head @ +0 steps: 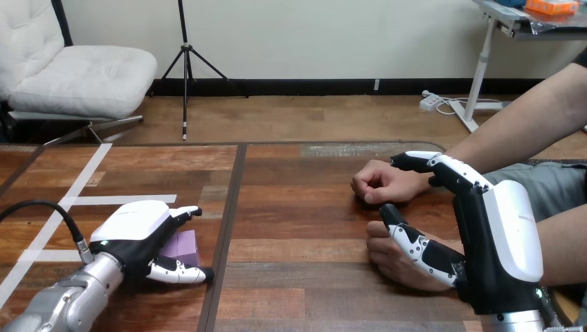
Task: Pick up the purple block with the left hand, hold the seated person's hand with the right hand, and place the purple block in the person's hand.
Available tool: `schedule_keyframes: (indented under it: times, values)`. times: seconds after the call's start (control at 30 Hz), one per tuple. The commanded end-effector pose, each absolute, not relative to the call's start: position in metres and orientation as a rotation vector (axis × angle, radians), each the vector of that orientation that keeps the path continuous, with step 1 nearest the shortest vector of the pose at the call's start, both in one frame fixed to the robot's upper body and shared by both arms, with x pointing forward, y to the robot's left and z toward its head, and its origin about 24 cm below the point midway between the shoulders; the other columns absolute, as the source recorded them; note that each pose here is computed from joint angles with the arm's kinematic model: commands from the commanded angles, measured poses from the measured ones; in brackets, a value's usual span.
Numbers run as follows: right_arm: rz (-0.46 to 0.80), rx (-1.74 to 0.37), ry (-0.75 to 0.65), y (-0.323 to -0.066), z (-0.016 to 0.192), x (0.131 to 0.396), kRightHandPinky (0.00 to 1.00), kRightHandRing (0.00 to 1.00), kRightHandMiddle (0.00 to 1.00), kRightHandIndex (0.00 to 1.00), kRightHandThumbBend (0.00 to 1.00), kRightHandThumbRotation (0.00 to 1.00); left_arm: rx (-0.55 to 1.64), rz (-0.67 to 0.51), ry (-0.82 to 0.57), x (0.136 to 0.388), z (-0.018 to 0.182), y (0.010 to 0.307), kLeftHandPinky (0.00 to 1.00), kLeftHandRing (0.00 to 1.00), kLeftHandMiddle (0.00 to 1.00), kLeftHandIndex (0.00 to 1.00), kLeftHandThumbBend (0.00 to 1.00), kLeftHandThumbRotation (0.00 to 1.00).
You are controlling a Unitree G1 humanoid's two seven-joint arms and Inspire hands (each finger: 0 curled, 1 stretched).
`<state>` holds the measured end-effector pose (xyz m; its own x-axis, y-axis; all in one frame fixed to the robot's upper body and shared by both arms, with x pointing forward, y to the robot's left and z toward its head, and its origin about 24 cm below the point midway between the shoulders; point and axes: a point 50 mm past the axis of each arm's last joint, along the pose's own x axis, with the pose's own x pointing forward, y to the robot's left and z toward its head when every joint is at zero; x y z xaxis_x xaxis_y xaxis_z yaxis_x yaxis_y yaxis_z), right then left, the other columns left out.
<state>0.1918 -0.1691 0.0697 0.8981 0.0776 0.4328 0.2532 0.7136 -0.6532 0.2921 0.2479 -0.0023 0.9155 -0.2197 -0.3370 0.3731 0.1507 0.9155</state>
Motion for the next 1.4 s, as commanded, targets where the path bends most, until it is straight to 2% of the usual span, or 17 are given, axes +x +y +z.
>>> schedule_keyframes:
  times: [0.0, 0.3, 0.43, 0.77, 1.03, 1.37]
  values:
    - [-0.116, -0.793, -0.534, -0.171, 0.087, 0.197, 0.64, 0.72, 0.70, 0.68, 0.46, 0.00, 1.346, -0.388, 0.081, 0.305, 0.007, 0.242, 0.69, 0.84, 0.89, 0.90, 0.70, 0.51]
    - [-0.115, -0.790, -0.531, -0.171, 0.087, 0.197, 0.64, 0.72, 0.70, 0.67, 0.46, 0.00, 1.295, -0.356, 0.051, 0.305, 0.003, 0.239, 0.67, 0.80, 0.85, 0.87, 0.67, 0.45]
    - [-0.113, -0.794, -0.533, -0.172, 0.088, 0.197, 0.64, 0.72, 0.70, 0.67, 0.47, 0.00, 1.271, -0.340, 0.034, 0.304, 0.002, 0.237, 0.61, 0.70, 0.75, 0.80, 0.64, 0.38]
    - [-0.110, -0.798, -0.533, -0.172, 0.088, 0.197, 0.64, 0.72, 0.70, 0.67, 0.47, 0.00, 1.238, -0.321, 0.044, 0.305, -0.004, 0.234, 0.47, 0.54, 0.62, 0.68, 0.60, 0.27]
    - [-0.105, -0.802, -0.530, -0.172, 0.089, 0.197, 0.64, 0.72, 0.70, 0.67, 0.47, 0.00, 1.250, -0.327, 0.051, 0.305, -0.007, 0.232, 0.42, 0.50, 0.58, 0.64, 0.59, 0.23]
    - [-0.099, -0.803, -0.525, -0.173, 0.090, 0.197, 0.64, 0.72, 0.70, 0.66, 0.47, 0.00, 1.264, -0.336, 0.063, 0.305, -0.010, 0.230, 0.41, 0.49, 0.57, 0.61, 0.59, 0.20]
